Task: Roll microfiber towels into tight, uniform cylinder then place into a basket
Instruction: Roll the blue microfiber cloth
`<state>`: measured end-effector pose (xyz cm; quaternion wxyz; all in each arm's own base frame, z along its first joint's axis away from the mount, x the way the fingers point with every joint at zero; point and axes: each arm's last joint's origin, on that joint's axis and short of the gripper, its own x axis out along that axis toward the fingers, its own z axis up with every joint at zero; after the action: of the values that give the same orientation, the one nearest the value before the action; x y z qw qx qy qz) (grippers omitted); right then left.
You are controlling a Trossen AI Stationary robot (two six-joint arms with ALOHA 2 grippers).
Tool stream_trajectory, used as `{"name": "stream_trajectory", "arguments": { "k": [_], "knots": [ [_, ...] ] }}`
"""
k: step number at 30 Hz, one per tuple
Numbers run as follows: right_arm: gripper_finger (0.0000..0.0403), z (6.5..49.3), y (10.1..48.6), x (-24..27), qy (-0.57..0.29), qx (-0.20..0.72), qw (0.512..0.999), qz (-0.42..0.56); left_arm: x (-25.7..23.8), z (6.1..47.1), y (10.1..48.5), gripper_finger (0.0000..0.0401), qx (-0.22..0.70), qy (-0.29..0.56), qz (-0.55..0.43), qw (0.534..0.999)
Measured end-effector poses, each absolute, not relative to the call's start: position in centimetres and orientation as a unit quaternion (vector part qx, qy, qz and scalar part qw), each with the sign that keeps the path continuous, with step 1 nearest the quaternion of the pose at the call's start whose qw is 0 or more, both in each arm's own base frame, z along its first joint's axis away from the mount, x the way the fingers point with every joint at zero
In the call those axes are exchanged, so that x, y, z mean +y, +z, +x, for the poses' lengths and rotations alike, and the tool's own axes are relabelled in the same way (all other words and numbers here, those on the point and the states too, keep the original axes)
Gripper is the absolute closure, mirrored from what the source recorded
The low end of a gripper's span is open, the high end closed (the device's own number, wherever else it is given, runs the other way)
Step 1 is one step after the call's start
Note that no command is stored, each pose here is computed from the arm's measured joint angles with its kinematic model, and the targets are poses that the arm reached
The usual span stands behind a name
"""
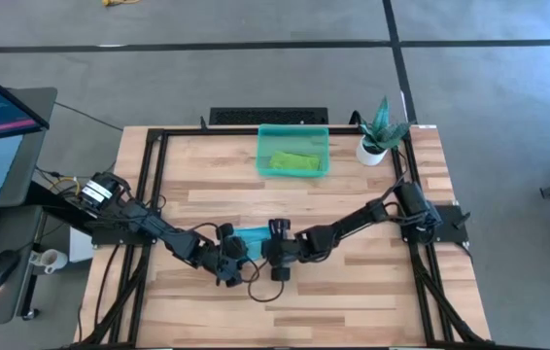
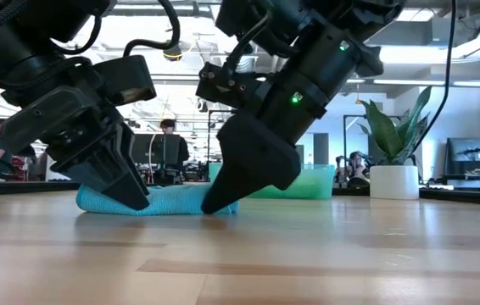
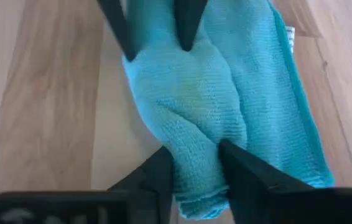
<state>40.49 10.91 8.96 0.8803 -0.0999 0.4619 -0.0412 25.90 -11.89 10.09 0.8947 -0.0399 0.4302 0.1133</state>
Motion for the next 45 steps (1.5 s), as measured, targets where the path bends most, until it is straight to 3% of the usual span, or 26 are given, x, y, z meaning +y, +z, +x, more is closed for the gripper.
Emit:
{"name": "stream_trajectory", "arguments": {
  "k": [7, 13, 18, 25, 40, 45],
  "knots": [
    [0.0333, 40.7, 9.0, 10.7, -0.039, 0.461, 0.884, -0.066, -12.6, 26.3, 10.7, 0.0252, 0.432, 0.106, -0.002, 0.896],
    [0.0365, 40.8, 9.1, 10.8, -0.010, 0.460, 0.887, -0.044, -14.2, 26.0, 12.0, 0.0252, 0.448, 0.129, 0.088, 0.880],
    [0.0363, 40.9, 9.2, 10.9, -0.017, 0.457, 0.889, -0.009, -15.9, 25.2, 13.3, 0.0252, 0.441, 0.154, 0.150, 0.871],
    [0.0360, 40.9, 9.2, 10.8, -0.019, 0.457, 0.889, -0.001, -18.1, 23.9, 13.9, 0.0252, 0.428, 0.124, 0.199, 0.873],
    [0.0360, 41.0, 9.2, 10.9, -0.009, 0.457, 0.890, 0.004, -16.4, 24.6, 10.2, 0.0252, 0.489, 0.174, 0.238, 0.821],
    [0.0360, 41.0, 9.2, 10.9, -0.006, 0.456, 0.890, 0.006, -16.7, 24.3, 10.6, 0.0252, 0.504, 0.192, 0.239, 0.807]
  ]
}}
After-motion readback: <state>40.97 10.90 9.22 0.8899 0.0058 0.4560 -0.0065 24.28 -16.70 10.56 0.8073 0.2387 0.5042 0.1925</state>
